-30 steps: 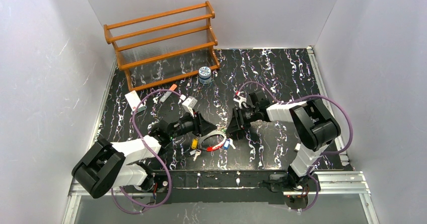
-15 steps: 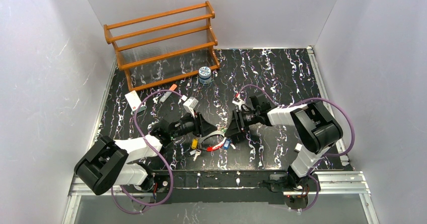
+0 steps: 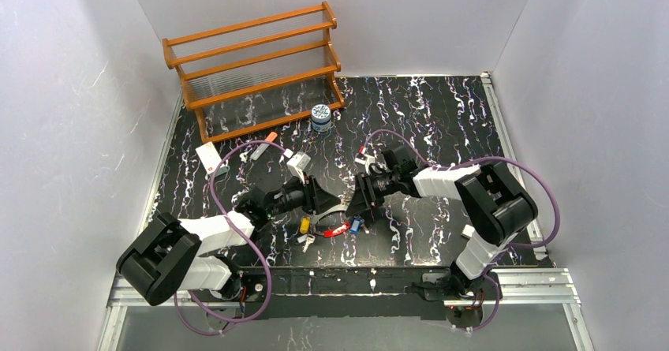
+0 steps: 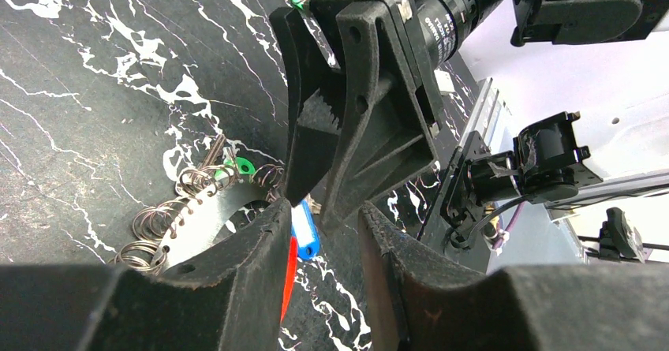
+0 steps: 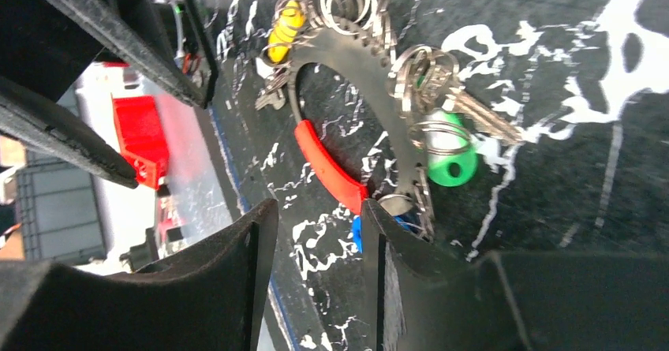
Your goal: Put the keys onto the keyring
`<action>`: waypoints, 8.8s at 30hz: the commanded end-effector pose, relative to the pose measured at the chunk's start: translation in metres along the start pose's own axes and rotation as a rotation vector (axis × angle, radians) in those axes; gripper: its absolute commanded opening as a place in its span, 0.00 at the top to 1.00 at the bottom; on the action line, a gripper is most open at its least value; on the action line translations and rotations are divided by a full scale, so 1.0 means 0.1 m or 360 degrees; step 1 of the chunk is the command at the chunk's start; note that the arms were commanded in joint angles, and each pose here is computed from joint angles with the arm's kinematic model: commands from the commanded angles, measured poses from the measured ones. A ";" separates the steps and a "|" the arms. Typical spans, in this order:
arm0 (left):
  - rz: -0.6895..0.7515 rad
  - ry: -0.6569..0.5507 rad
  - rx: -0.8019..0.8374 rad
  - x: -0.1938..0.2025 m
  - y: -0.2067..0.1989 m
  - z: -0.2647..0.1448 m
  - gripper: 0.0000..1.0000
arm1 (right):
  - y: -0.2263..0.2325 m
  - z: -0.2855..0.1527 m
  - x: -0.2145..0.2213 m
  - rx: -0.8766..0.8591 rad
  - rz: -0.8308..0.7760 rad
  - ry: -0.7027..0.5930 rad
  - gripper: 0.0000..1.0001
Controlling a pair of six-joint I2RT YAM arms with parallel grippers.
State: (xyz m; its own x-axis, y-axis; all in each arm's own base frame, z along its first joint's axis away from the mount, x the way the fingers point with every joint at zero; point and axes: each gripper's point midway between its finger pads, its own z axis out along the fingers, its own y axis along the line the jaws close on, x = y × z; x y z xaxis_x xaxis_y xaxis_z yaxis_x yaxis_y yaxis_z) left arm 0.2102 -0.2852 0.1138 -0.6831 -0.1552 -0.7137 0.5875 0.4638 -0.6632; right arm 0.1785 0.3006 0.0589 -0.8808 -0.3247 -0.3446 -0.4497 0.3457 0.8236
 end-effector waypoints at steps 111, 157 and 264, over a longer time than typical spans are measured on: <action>-0.0084 0.0246 -0.0556 0.36 0.34 0.54 0.61 | -0.35 0.00 0.12 -0.0009 0.0368 -0.0026 0.74; -0.0160 0.0168 -0.0531 0.35 0.31 0.48 0.68 | -0.10 -0.02 0.00 -0.0141 0.0187 -0.0045 0.76; 0.2016 0.0615 0.0159 0.79 0.25 0.32 0.76 | -0.13 -0.23 -0.04 0.0289 -0.0120 -0.0100 0.65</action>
State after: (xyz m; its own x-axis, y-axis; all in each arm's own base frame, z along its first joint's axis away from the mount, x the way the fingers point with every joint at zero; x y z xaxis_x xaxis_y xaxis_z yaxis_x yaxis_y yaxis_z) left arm 0.1826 -0.3058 0.0285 0.2572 0.6155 -0.7450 0.9318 0.0464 0.3600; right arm 0.1840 0.2703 0.0433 -0.8674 -0.3053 -0.3930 -0.4975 0.5141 0.6987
